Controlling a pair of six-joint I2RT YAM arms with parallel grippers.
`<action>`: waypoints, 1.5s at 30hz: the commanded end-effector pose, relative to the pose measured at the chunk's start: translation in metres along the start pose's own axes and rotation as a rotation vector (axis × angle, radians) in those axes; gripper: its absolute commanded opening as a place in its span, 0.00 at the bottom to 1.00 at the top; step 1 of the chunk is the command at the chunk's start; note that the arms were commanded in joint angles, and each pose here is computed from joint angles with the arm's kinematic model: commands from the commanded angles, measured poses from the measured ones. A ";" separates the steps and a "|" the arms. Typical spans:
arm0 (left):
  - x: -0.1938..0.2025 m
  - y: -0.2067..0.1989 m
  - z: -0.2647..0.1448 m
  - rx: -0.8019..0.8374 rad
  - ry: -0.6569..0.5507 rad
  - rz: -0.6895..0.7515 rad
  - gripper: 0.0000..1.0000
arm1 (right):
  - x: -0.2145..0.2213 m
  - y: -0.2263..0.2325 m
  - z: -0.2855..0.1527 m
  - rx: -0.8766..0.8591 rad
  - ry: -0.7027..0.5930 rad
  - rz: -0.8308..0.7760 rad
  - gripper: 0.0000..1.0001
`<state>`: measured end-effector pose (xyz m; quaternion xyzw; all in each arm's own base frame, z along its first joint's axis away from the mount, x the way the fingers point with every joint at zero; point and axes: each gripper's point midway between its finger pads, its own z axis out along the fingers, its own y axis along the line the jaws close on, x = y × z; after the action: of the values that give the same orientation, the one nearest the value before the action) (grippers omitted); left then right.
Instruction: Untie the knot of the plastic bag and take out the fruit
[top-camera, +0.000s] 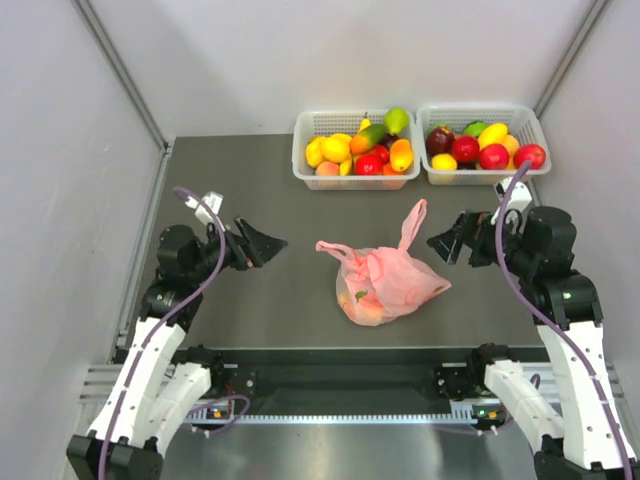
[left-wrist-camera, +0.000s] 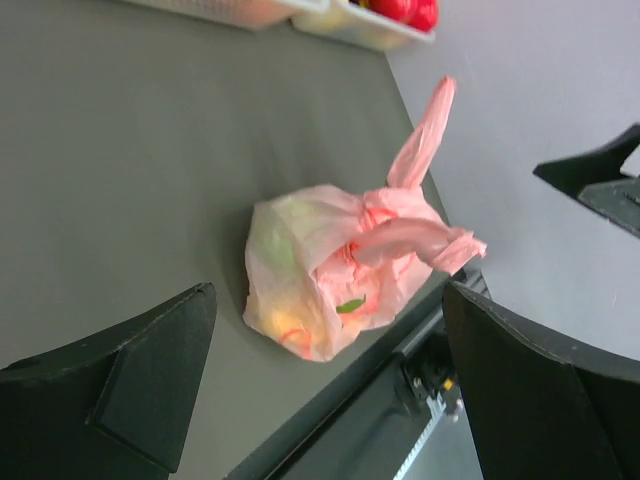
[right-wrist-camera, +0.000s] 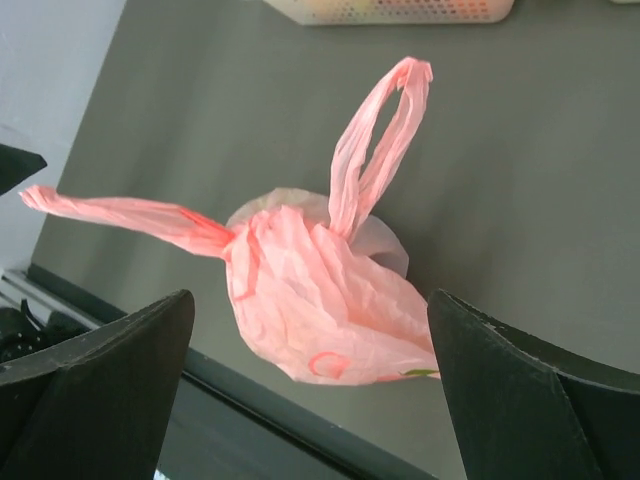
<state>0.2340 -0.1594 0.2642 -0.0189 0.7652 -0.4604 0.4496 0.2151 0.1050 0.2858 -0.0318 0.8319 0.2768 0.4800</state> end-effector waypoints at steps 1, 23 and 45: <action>0.016 -0.010 0.012 0.047 0.058 0.059 0.99 | 0.011 0.010 -0.002 -0.049 0.066 -0.057 1.00; 0.077 -0.002 0.062 -0.084 0.183 0.122 0.99 | 0.094 0.017 0.126 0.265 0.259 -0.353 0.98; 0.114 -0.023 0.155 0.043 0.329 0.326 0.99 | 0.130 0.012 0.103 0.136 0.303 -0.367 0.00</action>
<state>0.2675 -0.2959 0.1339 0.1101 0.8703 -0.3375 0.3414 0.2176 0.1838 0.1361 -0.1875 0.9027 0.1047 0.3729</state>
